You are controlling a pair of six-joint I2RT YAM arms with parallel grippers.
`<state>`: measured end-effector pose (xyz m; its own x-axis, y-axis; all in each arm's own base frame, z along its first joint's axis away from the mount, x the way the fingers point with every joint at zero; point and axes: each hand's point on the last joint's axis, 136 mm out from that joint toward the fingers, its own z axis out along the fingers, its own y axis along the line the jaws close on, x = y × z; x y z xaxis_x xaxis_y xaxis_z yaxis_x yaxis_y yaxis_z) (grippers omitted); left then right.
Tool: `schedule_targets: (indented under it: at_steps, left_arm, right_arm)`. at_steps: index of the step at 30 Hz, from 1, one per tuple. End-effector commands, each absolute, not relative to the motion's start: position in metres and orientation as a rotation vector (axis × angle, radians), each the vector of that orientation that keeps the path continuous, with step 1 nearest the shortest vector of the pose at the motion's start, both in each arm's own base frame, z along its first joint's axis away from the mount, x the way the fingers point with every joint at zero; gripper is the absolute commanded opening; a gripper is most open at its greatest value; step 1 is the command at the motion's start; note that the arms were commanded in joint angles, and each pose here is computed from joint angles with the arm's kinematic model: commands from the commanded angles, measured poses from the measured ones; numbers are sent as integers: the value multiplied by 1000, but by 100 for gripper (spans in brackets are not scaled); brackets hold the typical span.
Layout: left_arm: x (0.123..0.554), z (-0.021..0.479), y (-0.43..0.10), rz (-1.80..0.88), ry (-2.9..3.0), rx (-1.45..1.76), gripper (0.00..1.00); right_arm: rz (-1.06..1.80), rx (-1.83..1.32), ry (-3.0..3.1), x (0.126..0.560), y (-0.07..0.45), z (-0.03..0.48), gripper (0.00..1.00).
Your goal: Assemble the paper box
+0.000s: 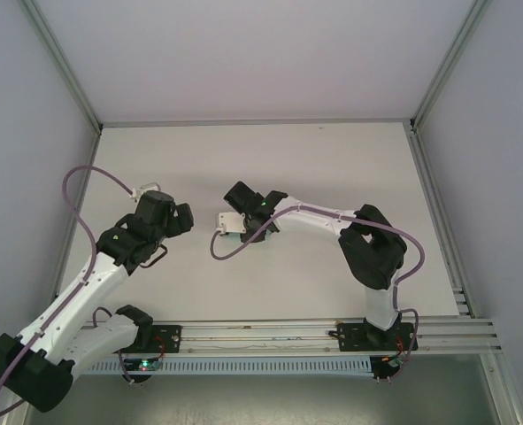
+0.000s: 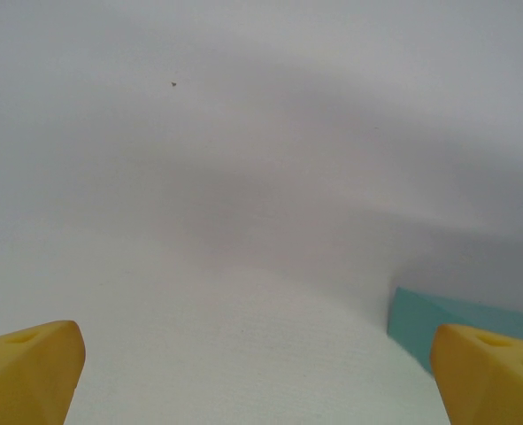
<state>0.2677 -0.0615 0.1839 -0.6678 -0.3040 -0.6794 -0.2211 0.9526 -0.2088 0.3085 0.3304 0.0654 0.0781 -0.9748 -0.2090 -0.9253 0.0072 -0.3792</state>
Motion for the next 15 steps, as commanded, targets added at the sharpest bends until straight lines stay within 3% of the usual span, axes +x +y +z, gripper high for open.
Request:
schedule_targets:
  at_steps: [1,5,10,12,15]
  left_arm:
    - [258,183,-45,-82,2312,-421,100]
    - [254,187,-42,-91,2292,-431,100]
    - [252,189,-42,-105,2274,-443,100]
    - [252,187,-43,-110,2277,-442,100]
    - [253,184,-43,-103,2289,-445,100]
  right_arm:
    - [-430,-1789,1838,334,315,88,33]
    - [-645,-1661,1744,357,302,101,32]
    - [-662,-1701,1647,357,300,81,34]
    - [-658,-1712,1627,356,300,72,38]
    - [-677,-1724,1644,355,294,63,54]
